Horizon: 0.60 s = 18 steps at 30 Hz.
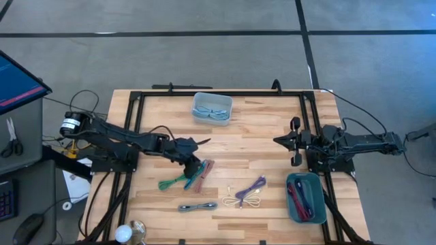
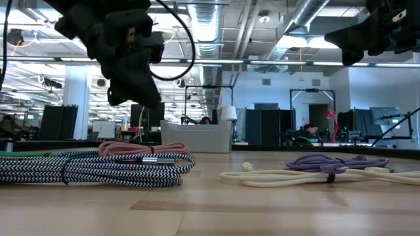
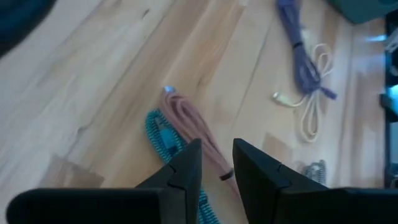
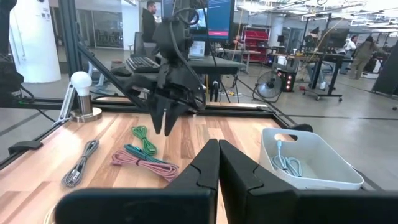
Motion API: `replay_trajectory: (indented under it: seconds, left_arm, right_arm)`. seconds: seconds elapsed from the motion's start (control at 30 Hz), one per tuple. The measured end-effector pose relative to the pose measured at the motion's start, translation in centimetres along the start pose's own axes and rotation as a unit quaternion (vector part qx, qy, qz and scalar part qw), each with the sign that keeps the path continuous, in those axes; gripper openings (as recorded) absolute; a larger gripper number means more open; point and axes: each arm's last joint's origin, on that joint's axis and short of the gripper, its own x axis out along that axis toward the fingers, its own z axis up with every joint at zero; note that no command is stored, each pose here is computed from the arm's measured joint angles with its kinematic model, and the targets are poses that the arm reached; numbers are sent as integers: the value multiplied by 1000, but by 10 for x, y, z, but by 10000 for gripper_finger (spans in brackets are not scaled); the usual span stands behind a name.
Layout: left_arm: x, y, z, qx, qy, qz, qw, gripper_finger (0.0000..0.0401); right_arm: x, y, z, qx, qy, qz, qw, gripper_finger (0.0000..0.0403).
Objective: Pick & Place USB Port
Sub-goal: Put the blue patterned charger cable into the blue bin
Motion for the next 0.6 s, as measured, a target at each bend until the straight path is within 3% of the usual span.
replay_trajectory:
  seconds: [0.4,0.6]
  left_arm:
    - [39,13,-20,-2,86,35,996,176]
    - [52,17,-27,-5,116,29,993,188]
  right_arm:
    - [0,0,0,0,0,1,1000,0]
    - [0,0,0,0,0,1,1000,0]
